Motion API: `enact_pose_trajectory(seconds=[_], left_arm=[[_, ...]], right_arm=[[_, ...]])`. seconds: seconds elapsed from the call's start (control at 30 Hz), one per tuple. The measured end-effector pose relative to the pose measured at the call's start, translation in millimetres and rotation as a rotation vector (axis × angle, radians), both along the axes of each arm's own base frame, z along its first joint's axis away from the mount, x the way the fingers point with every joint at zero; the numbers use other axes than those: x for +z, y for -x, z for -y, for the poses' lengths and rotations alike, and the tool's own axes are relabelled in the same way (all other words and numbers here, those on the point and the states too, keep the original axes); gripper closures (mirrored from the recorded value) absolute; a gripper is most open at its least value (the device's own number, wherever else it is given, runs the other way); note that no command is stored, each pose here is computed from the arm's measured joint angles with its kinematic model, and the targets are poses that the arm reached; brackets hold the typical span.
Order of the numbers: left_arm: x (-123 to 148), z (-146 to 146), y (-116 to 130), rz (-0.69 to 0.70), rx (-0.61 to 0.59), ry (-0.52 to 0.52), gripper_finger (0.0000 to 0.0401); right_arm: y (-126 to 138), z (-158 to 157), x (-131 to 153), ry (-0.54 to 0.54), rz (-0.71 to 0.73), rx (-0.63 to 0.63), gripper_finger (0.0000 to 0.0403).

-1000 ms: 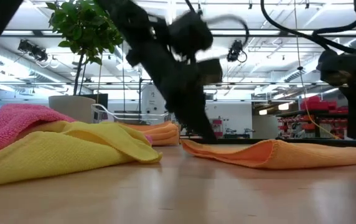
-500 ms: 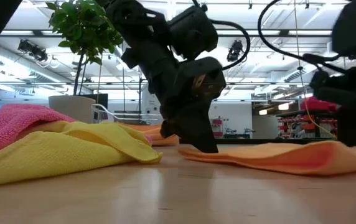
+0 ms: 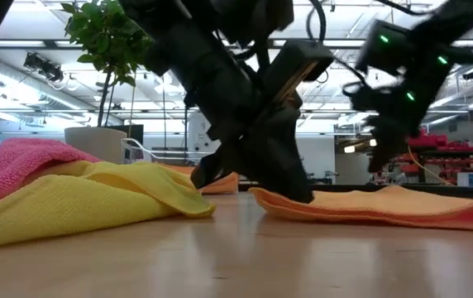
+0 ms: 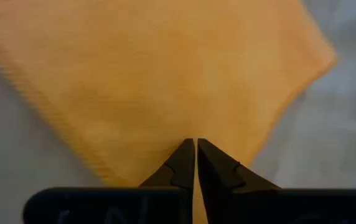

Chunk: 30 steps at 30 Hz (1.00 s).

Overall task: Fold microfiber towels
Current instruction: Fold the orange microfiber cloth

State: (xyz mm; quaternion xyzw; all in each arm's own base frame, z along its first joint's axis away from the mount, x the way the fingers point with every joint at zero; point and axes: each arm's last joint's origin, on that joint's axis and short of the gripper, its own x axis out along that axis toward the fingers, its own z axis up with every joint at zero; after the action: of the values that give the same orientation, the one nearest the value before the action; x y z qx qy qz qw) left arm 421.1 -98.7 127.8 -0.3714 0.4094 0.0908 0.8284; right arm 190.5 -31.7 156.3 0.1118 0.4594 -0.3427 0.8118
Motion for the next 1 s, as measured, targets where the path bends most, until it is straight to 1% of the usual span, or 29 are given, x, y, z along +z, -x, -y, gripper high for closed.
enact_pose_trajectory(seconds=[0.07,0.13,0.2,0.23,0.27,0.33,0.4,0.47,0.57,0.67,0.77,0.87,1.0], left_arm=[[4,0,-1,0.021,0.036,0.033,0.0380],[8,0,-5,0.068,0.054,0.057,0.0388],[14,0,-7,0.113,0.048,0.059,0.0394],[16,0,-9,0.145,0.031,0.049,0.0395],[19,1,-10,0.172,0.003,0.027,0.0395],[25,3,-7,0.187,-0.097,-0.044,0.0390],[32,7,-1,0.169,-0.169,-0.100,0.0383],[39,10,5,0.151,-0.219,-0.140,0.0383],[39,12,12,0.096,-0.293,-0.208,0.0393],[35,12,17,0.047,-0.350,-0.260,0.0393],[30,12,18,0.031,-0.429,-0.325,0.0382],[30,12,18,0.049,-0.516,-0.394,0.0382],[30,10,18,0.063,-0.585,-0.453,0.0395]], right_arm=[[-7,2,14,-0.116,0.016,0.104,0.0403],[-12,-2,22,-0.299,0.044,0.215,0.0403],[-14,-15,26,-0.473,0.076,0.320,0.0403],[-15,-23,26,-0.526,0.081,0.360,0.0403],[-14,-34,25,-0.550,0.068,0.393,0.0403],[-11,-56,20,-0.536,0.029,0.423,0.0403],[-5,-78,13,-0.508,0.019,0.404,0.0403],[1,-100,10,-0.519,0.053,0.374,0.0403],[8,-127,10,-0.566,0.150,0.311,0.0403],[13,-145,9,-0.600,0.243,0.207,0.0403],[14,-160,2,-0.630,0.292,0.092,0.0403],[15,-176,-13,-0.652,0.305,0.017,0.0403],[15,-194,-32,-0.628,0.294,-0.032,0.0403]])
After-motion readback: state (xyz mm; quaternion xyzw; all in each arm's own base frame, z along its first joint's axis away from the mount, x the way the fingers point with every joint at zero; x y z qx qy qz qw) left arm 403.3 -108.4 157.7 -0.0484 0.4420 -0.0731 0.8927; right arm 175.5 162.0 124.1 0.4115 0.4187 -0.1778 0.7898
